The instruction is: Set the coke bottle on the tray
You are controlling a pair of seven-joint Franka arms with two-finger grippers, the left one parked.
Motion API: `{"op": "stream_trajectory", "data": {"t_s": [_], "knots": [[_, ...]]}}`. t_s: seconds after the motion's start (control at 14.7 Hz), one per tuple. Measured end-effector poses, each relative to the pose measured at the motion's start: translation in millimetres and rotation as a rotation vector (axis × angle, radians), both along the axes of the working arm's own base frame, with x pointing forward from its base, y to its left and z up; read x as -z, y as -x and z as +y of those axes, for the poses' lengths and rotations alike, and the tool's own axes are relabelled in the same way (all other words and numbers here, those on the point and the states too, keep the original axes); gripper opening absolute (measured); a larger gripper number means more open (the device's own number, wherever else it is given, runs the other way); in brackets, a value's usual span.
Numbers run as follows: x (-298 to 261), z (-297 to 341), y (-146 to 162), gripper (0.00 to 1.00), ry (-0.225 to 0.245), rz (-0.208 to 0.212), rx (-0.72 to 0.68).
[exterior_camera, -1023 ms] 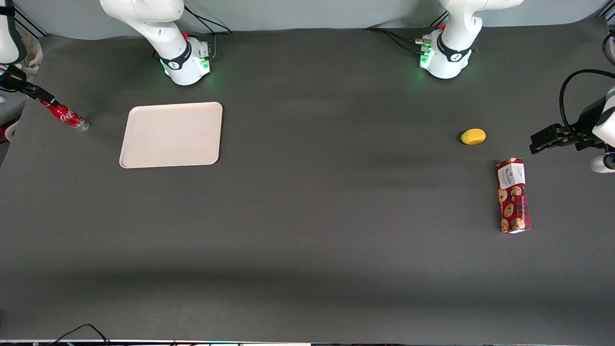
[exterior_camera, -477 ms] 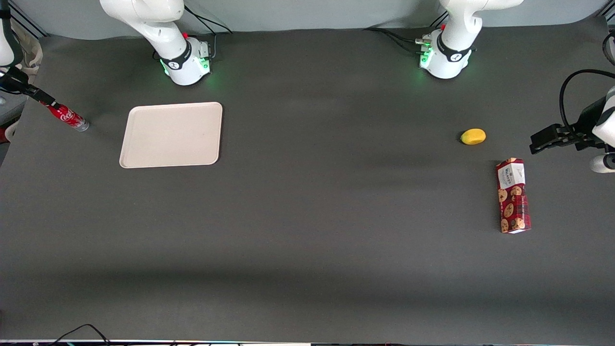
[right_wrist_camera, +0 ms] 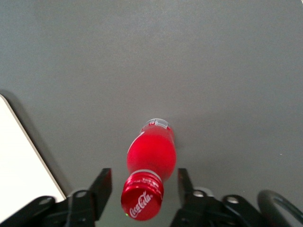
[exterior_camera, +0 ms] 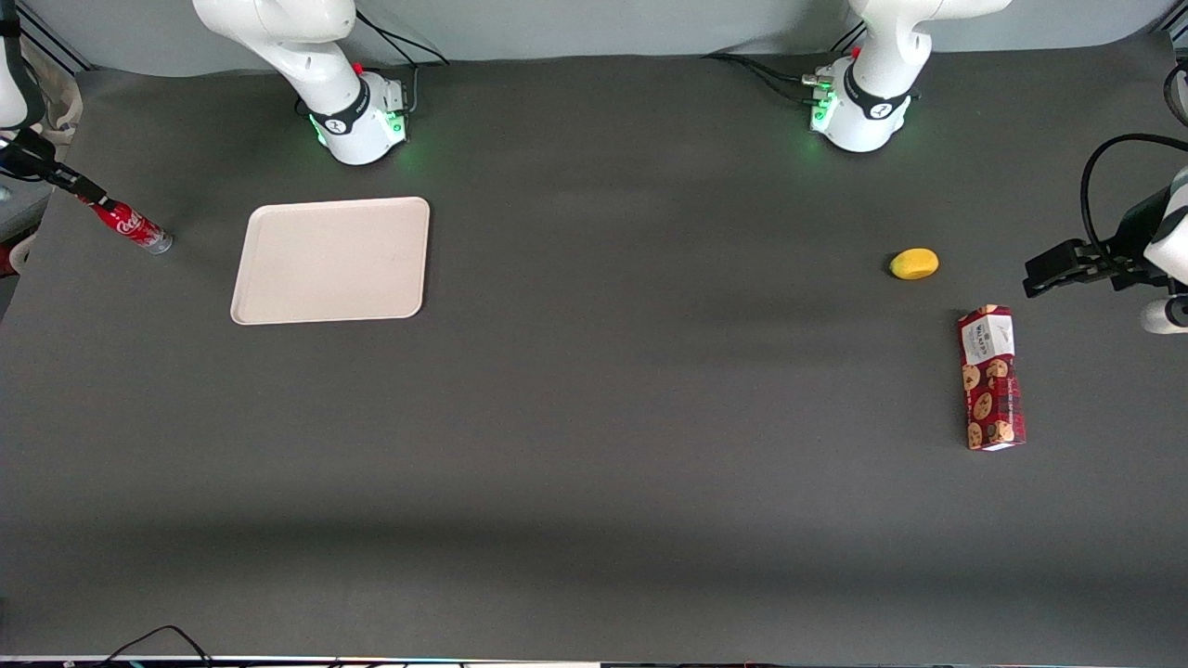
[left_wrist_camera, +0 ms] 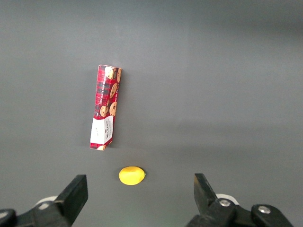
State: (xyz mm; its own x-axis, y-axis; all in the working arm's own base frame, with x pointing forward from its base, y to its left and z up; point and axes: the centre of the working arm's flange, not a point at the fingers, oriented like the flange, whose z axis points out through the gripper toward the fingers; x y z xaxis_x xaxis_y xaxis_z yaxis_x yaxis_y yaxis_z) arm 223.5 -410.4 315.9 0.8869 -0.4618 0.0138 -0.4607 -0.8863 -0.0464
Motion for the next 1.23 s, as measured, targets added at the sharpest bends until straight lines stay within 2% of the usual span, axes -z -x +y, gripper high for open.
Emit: {"op": "stream_trajectory", "data": {"t_s": [0.14,0.2,0.55,0.68,0.82,1.09,1.23], "knots": [[-0.2,-0.4,0.2,0.38,0.001,0.000,0.001],[-2.1,-2.4,0.4,0.33,0.006,-0.003,0.004],[-3.6,-3.8,-2.9,0.33,0.006,0.002,0.006],[-20.2,-5.7,-15.8,0.33,-0.028,0.026,0.002],[-66.3,-14.8,-38.8,0.33,-0.055,0.048,-0.002],[-191.4,-11.3,-87.0,0.33,-0.036,0.025,-0.014],[-224.7,2.1,-100.2,0.33,-0.036,0.023,-0.015]]}}
